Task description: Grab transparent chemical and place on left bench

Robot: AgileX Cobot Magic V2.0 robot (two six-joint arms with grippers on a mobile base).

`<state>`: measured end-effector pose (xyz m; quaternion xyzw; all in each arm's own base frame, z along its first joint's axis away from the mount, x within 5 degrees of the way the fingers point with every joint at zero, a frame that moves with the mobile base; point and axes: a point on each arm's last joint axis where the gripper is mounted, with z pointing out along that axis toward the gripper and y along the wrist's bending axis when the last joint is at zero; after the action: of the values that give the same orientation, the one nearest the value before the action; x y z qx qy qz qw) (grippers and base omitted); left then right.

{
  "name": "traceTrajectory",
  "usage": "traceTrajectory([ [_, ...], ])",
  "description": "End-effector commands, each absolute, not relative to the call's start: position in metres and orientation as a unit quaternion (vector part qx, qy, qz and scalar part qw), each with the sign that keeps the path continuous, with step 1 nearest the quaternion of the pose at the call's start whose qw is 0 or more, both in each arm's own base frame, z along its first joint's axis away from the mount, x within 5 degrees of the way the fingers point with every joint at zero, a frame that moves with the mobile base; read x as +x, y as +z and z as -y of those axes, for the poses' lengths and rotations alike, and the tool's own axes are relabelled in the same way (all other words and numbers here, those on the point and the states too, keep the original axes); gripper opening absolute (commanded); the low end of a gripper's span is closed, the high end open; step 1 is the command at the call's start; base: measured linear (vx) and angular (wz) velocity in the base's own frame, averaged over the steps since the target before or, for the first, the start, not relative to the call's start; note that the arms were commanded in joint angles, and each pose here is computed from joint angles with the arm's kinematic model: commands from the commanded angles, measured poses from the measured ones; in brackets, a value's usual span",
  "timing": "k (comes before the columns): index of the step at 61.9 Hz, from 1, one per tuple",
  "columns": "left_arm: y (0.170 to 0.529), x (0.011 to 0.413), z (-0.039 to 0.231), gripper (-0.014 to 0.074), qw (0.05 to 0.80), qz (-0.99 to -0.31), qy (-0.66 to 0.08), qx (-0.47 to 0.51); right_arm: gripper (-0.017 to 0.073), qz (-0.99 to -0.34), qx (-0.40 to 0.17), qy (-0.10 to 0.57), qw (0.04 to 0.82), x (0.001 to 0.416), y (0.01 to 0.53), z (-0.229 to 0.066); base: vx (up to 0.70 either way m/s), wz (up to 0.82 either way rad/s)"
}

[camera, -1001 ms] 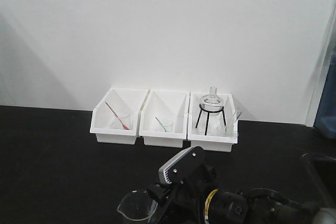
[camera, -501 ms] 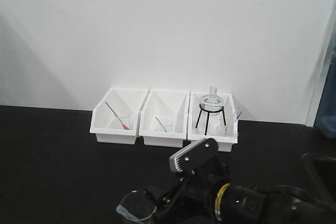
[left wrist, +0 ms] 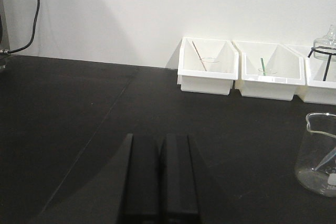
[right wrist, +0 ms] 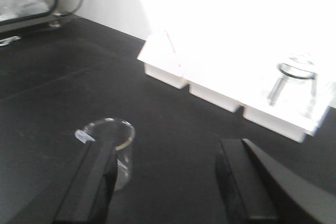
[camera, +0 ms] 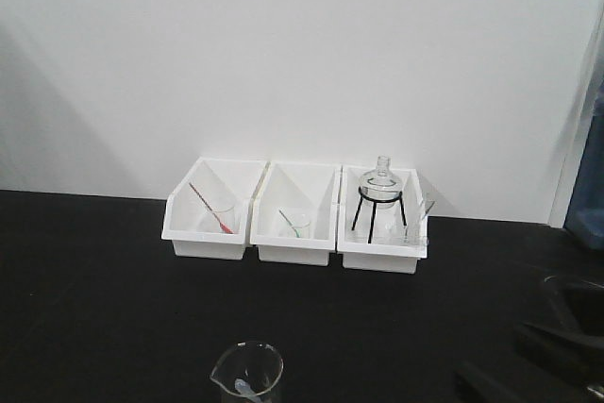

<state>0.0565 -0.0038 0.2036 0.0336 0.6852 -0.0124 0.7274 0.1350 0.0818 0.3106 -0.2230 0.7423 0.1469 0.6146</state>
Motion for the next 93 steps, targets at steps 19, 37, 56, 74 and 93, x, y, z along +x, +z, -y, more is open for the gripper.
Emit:
traceTrajectory([
  [19,0.206,0.055,0.004,-0.0003,0.755,-0.655,-0.016,0.029,0.0459,-0.705,-0.165,0.129,0.678,0.081,0.331,-0.035,0.0,0.0],
  [37,0.206,0.055,0.004,-0.0003,0.755,-0.655,-0.016,0.029,0.0386,-0.687,-0.126,0.049,0.714,0.062,0.326,-0.01,0.0,0.0],
  [56,0.206,0.055,0.004,-0.0003,0.755,-0.655,-0.016,0.029,0.0079,-0.69,-0.051,-0.081,0.718,0.039,0.263,0.005,0.0,0.0],
  [74,0.206,0.055,0.004,-0.0003,0.755,-0.655,-0.016,0.029,-0.0008,-0.679,0.008,-0.063,0.732,0.056,0.204,0.005,0.0,0.0],
  [93,0.206,0.055,0.004,-0.0003,0.755,-0.655,-0.016,0.029,-0.0008,-0.685,0.035,-0.035,0.727,0.056,0.201,0.006,0.0,0.0],
])
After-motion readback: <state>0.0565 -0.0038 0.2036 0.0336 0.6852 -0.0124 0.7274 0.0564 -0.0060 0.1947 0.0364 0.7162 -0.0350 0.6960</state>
